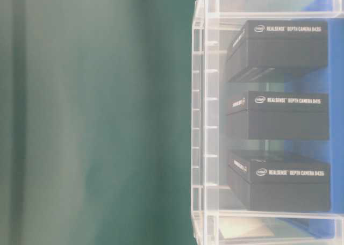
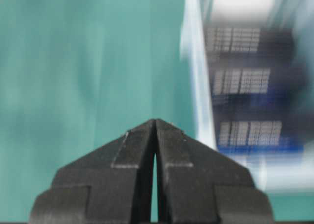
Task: Take the box out of the case with both arms.
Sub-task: 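Raise both arms from rest and open both grippers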
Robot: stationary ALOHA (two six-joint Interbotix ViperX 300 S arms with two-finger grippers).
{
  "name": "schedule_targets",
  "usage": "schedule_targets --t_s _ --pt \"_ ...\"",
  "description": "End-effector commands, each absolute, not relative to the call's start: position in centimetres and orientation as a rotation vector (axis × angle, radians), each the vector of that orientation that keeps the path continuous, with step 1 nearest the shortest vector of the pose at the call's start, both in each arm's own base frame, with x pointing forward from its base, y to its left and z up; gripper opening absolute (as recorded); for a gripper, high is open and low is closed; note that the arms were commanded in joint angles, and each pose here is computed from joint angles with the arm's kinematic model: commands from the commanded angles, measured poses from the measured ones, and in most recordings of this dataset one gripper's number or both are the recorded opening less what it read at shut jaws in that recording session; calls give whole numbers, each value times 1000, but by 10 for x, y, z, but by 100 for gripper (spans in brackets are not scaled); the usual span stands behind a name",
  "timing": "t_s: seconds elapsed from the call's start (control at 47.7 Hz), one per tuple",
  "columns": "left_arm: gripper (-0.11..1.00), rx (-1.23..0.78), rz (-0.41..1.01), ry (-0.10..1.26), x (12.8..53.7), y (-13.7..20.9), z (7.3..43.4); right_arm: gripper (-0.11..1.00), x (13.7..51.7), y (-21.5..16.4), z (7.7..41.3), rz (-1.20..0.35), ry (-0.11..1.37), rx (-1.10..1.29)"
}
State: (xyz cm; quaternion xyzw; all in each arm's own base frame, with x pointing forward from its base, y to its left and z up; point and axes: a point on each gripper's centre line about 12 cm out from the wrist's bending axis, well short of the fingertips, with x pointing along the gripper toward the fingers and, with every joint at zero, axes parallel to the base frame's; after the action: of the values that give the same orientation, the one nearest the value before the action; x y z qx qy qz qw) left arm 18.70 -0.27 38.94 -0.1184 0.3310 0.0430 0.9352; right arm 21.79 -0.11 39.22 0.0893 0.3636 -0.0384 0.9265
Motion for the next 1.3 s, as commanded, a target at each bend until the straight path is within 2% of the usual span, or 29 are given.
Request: schedule_targets --t_s 0.0,0.126,0.251,0.44,0.566,0.817,1.069,1.153,1.278 --pt "2 -241 109 832 176 -4 389 1 204 -1 385 -116 940 218" --pt "2 -244 137 1004 164 -6 384 1 186 -1 371 -165 1199 234" --pt "2 -251 157 1072 158 -5 382 1 177 -1 369 -181 1298 229" --pt "2 -289 182 1084 159 -5 380 1 178 -4 368 -226 1293 244" --pt "2 -372 236 1090 161 -6 379 1 179 -8 368 -326 1267 340" --pt "2 -739 495 1057 165 -4 376 1 179 -12 368 -626 1180 684" --pt "2 -1167 859 1014 161 -4 370 1 182 -16 366 -949 1019 1064" --pt "2 -1226 926 1003 159 -4 369 1 181 -16 366 -1014 978 1152" --pt "2 -1231 943 997 160 -2 369 1 181 -17 366 -1033 970 1159"
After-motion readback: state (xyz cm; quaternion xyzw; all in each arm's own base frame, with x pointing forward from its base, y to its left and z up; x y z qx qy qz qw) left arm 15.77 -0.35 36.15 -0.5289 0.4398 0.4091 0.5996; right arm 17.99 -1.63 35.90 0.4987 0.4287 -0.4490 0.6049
